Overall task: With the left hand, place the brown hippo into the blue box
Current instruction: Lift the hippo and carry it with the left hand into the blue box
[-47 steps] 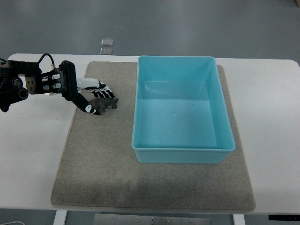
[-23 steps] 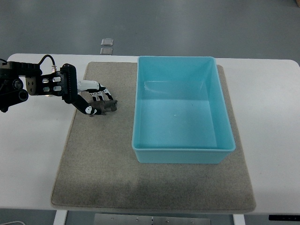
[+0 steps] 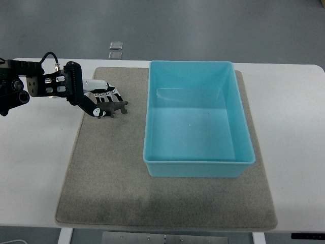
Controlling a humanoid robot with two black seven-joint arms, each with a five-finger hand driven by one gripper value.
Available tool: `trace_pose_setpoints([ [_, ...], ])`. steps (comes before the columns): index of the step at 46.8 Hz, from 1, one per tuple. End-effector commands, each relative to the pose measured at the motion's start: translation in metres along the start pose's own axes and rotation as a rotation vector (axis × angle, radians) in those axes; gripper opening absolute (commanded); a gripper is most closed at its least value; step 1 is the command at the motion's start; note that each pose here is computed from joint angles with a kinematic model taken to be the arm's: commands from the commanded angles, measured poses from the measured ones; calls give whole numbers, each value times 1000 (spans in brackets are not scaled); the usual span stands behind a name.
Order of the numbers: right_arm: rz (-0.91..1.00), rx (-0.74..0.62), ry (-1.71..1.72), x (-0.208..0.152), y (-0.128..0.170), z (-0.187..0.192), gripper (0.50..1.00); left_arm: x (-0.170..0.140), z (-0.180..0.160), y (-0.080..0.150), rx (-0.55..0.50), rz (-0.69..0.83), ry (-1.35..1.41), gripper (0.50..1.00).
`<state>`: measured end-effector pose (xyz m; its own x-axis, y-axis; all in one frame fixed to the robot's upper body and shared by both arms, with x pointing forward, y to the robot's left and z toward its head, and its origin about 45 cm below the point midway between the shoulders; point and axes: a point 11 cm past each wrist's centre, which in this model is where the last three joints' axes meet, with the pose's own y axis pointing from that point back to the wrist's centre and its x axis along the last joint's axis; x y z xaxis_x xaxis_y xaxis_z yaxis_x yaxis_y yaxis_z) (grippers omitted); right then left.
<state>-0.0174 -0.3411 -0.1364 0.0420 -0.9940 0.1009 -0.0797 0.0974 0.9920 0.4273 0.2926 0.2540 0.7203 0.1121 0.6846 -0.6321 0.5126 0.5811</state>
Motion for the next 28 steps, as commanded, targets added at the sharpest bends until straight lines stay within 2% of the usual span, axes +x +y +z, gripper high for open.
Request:
trace_pose_setpoints([
  [1, 0, 0, -1, 0, 0, 0, 936, 4, 3, 0, -6, 9, -4, 500],
  [10, 0, -1, 0, 0, 0, 1, 936, 19, 11, 3, -17, 36, -25, 500],
  [20, 0, 0, 0, 0, 0, 0, 936, 48, 35, 5, -64, 98, -51, 500],
  [28, 0, 1, -3, 0, 0, 0, 936, 57, 51, 2, -105, 123, -56, 500],
])
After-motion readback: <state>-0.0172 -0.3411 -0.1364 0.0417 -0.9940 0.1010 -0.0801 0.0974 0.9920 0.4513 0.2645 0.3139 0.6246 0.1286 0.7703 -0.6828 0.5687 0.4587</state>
